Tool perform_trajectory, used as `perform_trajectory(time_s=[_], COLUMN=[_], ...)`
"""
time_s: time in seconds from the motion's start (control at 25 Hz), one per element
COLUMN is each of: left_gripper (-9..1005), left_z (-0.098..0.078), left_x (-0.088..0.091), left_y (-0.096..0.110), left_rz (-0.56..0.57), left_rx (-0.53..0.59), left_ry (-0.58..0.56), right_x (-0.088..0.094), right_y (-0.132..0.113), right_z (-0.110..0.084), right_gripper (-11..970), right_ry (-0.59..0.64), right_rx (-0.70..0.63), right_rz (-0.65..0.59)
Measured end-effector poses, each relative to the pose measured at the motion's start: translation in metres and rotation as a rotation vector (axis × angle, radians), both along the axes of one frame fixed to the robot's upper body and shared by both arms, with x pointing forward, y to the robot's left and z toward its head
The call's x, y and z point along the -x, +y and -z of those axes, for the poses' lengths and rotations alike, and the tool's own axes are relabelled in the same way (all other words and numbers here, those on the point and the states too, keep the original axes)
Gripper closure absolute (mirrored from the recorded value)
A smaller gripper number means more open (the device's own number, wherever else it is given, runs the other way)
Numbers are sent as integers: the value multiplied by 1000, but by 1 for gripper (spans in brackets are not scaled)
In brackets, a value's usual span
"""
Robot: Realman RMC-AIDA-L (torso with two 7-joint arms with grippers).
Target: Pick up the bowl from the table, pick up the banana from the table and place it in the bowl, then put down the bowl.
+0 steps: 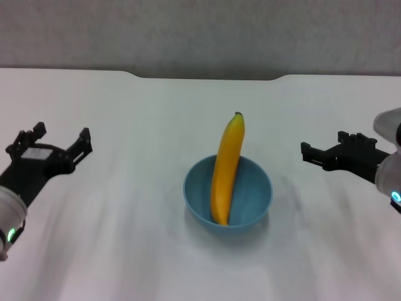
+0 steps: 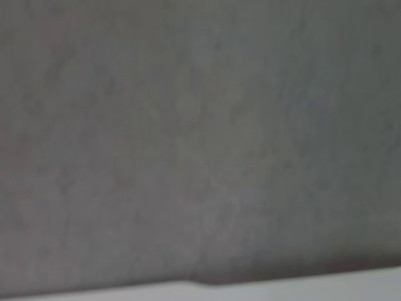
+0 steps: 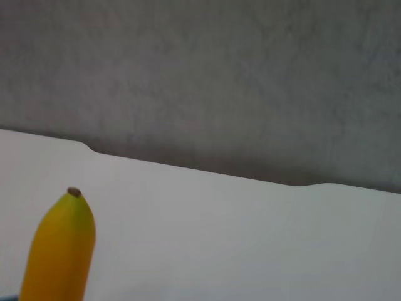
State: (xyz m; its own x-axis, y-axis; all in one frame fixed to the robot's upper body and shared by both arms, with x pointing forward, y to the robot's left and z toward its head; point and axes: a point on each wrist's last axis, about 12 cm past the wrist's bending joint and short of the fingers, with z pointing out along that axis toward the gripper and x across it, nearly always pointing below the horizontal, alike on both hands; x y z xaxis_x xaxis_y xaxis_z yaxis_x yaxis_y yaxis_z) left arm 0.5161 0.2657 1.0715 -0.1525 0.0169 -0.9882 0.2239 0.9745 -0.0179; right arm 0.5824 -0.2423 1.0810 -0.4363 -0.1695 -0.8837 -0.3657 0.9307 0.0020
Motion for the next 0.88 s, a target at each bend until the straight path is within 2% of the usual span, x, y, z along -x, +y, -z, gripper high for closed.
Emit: perform_trajectory(time_s=[0.12, 0.24, 0.4, 0.52, 0.64, 0.8, 0.88], left_gripper=[100, 100, 100, 100, 100, 100, 100], left_z=[14, 24, 32, 36, 36, 41, 45], left_x=[3, 6, 5, 5, 6, 4, 3], left_y=[3, 6, 10, 12, 12, 10, 11], left_rz=[43, 76, 83, 79, 89, 105, 96], left_rx=[14, 24, 37, 42, 43, 46, 58], left_ry=[-74, -131, -151, -150, -160, -148, -123], right_x=[0, 3, 13, 23, 36, 51, 52], right_y=[6, 12, 18, 24, 21, 3, 1], right_z=[8, 18, 33, 44, 51, 52, 53], right_gripper=[53, 53, 53, 53, 53, 52, 52], right_ry=[-11, -76, -195, -290, -418, -564, -557], right_rx=[33, 110, 210, 239, 202, 61, 37], right_rz=[-3, 12, 57, 68, 74, 42, 37])
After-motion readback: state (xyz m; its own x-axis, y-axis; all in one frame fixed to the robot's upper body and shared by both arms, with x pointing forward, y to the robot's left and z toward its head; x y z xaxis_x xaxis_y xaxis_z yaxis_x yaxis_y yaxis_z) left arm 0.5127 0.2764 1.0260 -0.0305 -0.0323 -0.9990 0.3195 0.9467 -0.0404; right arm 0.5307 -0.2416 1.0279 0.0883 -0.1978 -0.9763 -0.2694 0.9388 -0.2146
